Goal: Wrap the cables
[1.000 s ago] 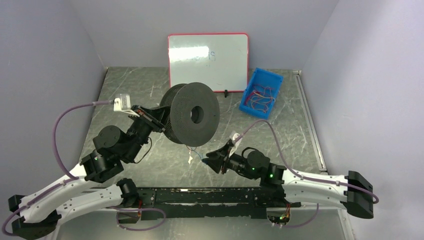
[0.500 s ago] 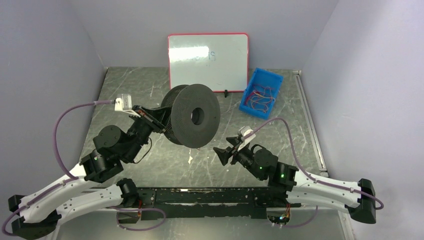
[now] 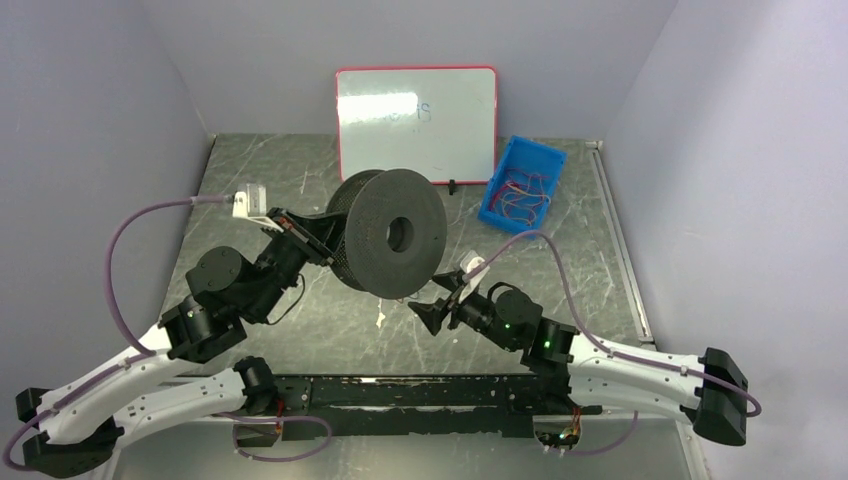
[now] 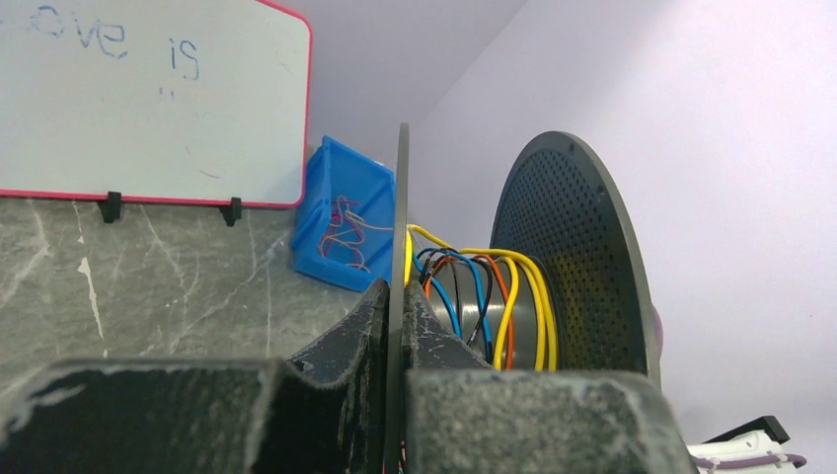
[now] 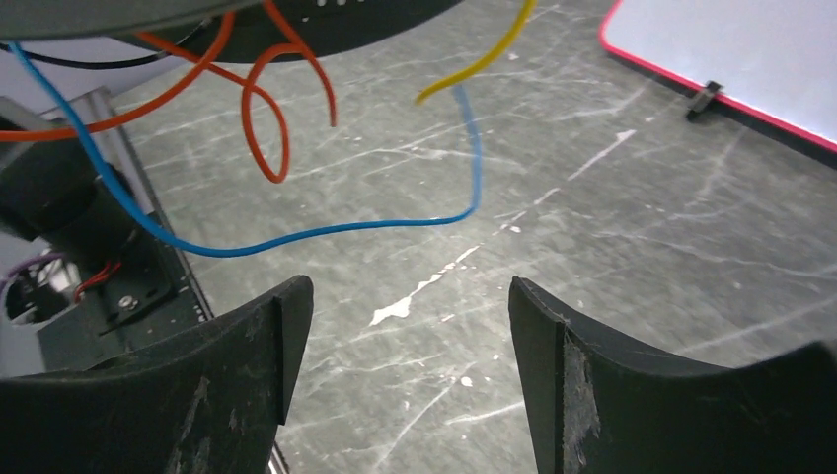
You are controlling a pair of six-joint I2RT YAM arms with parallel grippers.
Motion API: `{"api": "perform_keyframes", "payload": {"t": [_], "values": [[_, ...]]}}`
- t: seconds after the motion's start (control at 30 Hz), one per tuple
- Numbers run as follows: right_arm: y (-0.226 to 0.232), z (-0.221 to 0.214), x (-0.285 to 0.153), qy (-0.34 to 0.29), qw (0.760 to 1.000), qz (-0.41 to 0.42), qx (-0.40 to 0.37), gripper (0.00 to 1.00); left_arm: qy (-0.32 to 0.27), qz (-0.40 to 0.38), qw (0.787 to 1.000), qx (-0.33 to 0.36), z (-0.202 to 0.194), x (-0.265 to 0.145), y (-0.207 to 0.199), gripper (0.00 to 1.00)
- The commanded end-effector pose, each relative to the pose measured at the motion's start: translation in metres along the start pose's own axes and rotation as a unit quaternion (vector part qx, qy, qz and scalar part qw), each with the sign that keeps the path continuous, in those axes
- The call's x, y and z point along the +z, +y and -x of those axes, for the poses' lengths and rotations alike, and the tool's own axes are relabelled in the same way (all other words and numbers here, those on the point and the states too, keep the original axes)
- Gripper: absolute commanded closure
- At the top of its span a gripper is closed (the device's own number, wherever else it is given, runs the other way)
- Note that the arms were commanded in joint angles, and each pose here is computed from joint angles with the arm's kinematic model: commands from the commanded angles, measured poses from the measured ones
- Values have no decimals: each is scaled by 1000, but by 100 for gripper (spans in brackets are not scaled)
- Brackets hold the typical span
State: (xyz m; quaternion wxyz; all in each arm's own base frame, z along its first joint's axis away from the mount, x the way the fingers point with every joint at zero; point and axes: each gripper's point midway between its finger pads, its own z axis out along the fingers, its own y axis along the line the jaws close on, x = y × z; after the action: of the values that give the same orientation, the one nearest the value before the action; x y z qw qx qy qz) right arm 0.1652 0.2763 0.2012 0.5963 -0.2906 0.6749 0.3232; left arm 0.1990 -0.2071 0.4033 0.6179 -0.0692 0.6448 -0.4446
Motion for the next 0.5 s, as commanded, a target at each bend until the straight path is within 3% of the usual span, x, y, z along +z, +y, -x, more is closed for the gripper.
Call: {"api": "perform_keyframes", "payload": {"t": [0.0,0.17,0.47], "values": [[18,14,6,-40,998,52,16,24,-41,-53,996,-52,37,-5,-34,93],[1,23,16,-53,998,23,8,32,-35,-62,996,-62,37,-8,-38,93],[-6,38,11,-85,993,71,26,87,-34,-61,995,-74,38,-16,-34,93]]}}
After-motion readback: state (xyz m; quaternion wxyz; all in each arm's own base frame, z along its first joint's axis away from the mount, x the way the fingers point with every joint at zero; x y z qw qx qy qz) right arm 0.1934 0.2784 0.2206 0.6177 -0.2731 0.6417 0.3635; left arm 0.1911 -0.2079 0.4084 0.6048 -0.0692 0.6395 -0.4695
